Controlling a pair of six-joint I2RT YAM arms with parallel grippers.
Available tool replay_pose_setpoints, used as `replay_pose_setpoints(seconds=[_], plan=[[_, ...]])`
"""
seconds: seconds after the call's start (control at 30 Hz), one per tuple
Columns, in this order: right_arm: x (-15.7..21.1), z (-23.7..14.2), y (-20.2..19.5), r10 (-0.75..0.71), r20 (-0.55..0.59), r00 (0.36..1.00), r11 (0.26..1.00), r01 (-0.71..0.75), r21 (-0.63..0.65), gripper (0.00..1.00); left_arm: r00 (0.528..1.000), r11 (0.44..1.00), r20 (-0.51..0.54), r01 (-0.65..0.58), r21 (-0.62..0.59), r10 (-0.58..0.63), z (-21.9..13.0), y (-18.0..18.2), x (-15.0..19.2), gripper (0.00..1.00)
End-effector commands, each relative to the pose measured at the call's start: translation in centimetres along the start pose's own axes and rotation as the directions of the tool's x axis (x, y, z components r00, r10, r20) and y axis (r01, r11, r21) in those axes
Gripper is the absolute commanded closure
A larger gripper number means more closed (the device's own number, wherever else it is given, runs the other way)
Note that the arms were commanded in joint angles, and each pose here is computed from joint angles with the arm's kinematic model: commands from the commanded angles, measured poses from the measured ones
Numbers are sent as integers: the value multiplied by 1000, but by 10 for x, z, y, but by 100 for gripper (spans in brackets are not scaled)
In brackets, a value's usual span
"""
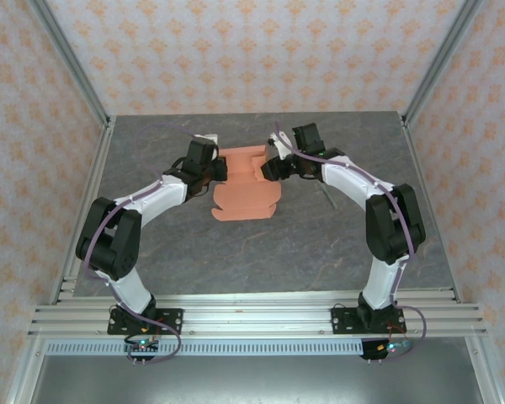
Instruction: Fold the paper box
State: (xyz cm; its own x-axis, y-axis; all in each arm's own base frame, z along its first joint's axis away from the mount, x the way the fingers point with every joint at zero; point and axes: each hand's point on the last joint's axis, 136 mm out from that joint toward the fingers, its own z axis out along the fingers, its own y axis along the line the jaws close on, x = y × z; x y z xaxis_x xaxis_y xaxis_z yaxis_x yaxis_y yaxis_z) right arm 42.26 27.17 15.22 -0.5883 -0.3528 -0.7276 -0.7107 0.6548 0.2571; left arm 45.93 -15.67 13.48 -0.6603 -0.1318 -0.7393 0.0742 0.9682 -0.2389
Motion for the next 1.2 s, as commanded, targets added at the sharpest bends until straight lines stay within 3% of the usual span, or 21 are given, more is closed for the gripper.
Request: replay_pose_setpoints(seconds=[0.0, 0.23, 0.47, 0.57, 0.73, 1.17], plan=[[-27, 3, -10, -78, 70, 995, 993, 71, 96, 57, 1000, 999, 2, -12, 34, 12, -8, -9, -5, 100], [-34, 10, -18, -110, 83, 991, 973, 90, 215, 60, 1000, 999, 3, -12, 39, 12, -9, -9, -4, 100], [-40, 13, -29, -86, 128, 988, 930, 33, 365, 76, 1000, 999, 2, -10, 37, 10, -8, -9, -4, 100], [-43, 10, -34, -65, 149, 987, 888, -11, 460, 85, 1000, 999, -1, -6, 36, 6, -8, -9, -4, 100], [-42, 1, -43, 13, 197, 980, 769, -136, 624, 89, 1000, 1000, -2, -1, 31, 1, -7, -8, -3, 100], [-36, -7, -45, 77, 308, 948, 563, -296, 772, 94, 1000, 999, 3, 12, 33, -12, -9, -8, -3, 100]])
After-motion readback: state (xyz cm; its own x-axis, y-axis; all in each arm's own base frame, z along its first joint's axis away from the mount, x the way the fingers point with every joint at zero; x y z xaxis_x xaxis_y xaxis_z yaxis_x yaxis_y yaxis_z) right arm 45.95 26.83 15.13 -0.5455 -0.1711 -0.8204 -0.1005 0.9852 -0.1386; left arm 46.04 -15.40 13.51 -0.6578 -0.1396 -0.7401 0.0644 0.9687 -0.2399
